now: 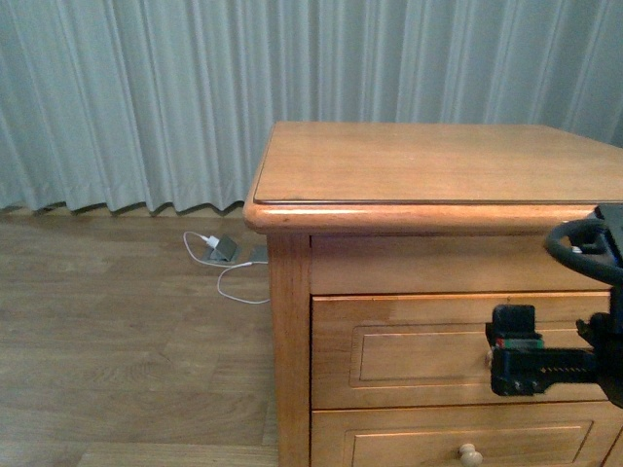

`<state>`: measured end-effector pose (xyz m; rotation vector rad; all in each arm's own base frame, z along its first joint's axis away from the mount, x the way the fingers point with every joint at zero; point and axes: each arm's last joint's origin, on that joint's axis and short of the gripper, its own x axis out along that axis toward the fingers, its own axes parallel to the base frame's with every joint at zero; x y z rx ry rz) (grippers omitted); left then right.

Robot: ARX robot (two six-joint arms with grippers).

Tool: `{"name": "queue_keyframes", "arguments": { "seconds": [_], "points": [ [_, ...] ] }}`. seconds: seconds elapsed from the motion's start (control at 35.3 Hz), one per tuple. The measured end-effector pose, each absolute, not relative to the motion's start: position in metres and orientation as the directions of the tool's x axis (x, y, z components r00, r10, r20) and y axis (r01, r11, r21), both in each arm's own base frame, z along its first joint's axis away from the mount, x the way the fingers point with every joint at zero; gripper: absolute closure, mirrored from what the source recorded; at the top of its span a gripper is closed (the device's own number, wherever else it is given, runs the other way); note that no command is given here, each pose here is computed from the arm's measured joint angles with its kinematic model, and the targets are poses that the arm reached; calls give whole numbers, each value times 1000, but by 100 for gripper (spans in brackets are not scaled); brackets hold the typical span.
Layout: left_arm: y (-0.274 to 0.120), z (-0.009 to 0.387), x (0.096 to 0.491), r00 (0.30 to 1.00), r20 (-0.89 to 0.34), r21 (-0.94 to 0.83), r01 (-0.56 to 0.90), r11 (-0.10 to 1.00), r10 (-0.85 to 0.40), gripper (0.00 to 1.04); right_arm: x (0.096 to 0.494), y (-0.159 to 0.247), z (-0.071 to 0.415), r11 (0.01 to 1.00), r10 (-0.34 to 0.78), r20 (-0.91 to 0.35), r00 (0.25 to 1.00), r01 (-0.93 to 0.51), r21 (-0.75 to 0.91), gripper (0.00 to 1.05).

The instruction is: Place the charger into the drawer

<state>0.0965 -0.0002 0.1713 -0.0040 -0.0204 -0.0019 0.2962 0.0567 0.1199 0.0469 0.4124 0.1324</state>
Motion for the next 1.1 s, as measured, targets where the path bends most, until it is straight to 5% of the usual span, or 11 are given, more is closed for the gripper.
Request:
{"name": "queue_keyframes", "arguments": {
  "seconds": [0.25,0.42,0.62,0.85,0.96,1.1],
  "points": [
    [0,171,96,1000,20,-4,2,1000,-2,6,217,32,149,983,185,-447,875,-160,94,9],
    [0,171,96,1000,20,-4,2,1000,-2,6,159,11,174,982,170,-369,914,-127,140,9],
    [0,171,96,1000,20,-4,2,1000,-2,6,149,7,185,985,142,-280,949,-109,133,10],
    [0,171,96,1000,20,-4,3,1000,-3,6,140,0,180,1000,-6,-12,1000,7,25,42],
    [0,171,96,1000,20,-4,2,1000,-2,6,136,0,180,1000,-2,3,1000,2,14,58],
    [0,171,96,1000,20,-4,2,1000,-2,6,128,0,169,1000,-2,3,1000,2,7,90]
  ]
}}
